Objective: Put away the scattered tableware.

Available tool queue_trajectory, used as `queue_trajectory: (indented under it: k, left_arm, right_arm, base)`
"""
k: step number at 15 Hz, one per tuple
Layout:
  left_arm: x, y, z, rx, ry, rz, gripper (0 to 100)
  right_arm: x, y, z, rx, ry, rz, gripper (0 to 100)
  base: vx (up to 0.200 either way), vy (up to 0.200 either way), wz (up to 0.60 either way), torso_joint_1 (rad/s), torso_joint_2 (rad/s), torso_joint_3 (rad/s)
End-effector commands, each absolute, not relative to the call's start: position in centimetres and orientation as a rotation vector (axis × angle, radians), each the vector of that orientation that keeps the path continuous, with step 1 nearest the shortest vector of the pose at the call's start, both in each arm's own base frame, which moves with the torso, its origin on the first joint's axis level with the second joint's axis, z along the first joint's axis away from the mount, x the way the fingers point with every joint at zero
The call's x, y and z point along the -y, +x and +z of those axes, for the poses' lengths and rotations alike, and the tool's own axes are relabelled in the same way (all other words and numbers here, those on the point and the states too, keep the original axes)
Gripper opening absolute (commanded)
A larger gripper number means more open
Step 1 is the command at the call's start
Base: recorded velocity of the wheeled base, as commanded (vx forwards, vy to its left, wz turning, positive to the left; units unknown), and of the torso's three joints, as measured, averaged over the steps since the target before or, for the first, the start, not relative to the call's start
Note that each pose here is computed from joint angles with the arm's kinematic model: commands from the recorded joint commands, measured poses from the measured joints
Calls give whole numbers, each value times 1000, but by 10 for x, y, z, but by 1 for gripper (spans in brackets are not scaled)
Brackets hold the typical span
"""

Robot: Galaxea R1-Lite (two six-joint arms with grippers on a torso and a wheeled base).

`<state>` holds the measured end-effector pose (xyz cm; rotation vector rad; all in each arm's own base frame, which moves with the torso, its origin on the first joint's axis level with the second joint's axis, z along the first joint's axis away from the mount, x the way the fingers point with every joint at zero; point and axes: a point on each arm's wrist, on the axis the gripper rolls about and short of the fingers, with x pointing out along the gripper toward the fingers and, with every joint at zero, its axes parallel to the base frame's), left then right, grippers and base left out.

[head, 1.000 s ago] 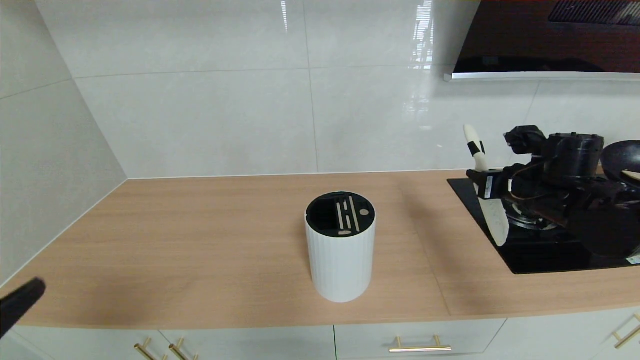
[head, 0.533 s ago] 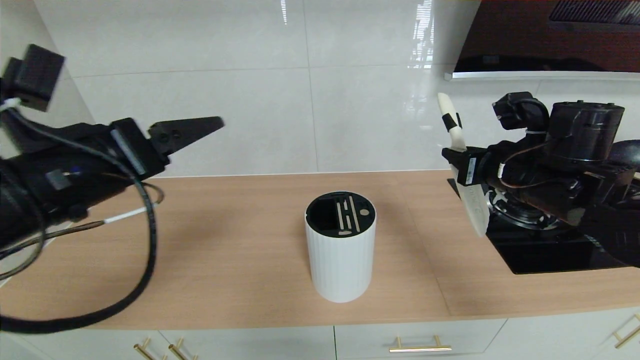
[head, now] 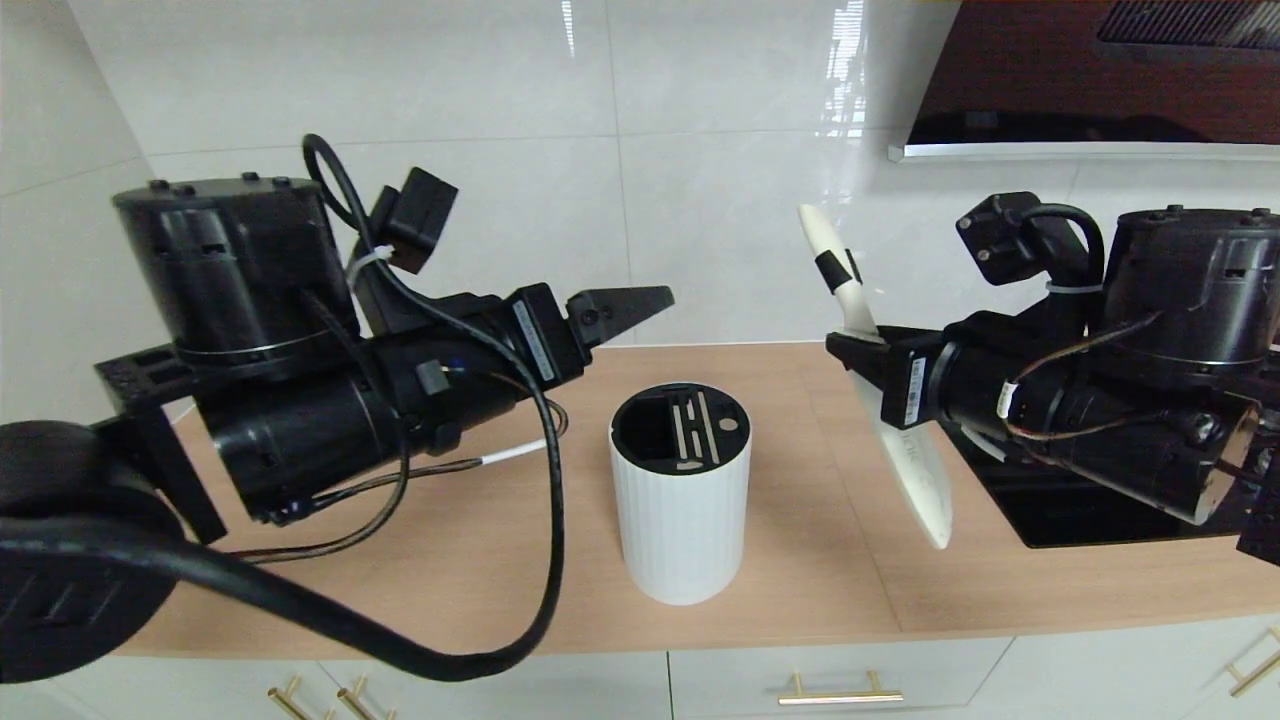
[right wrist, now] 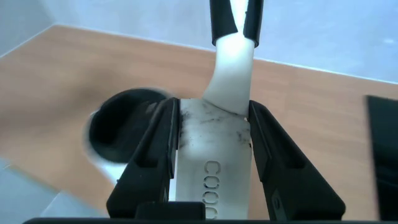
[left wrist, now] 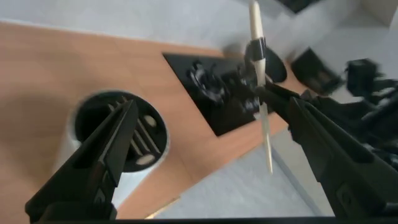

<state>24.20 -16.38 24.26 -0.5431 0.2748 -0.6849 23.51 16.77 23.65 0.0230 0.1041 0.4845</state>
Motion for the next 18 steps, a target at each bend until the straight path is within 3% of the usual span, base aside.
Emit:
queue_trajectory:
  k: [1, 6, 9, 18]
  left_arm:
    - [172, 251, 230, -309, -532, -661, 100]
    - [184, 255, 219, -334, -522, -670, 100]
    - [206, 253, 218, -246, -547, -746, 100]
    - [228, 242, 207, -283, -534, -775, 100]
  right_arm:
    - [-176, 226, 232, -118, 14, 525, 0]
    - [-193, 222, 220, -158, -7, 571, 0]
    - [-205, 217, 215, -175, -15, 610, 0]
    - [-221, 199, 205, -204, -23, 687, 0]
  base:
    - [0, 0, 0, 0, 0, 0]
    - [0, 0, 0, 0, 0, 0]
    - [0, 0, 0, 0, 0, 0]
    - [0, 0, 0, 0, 0, 0]
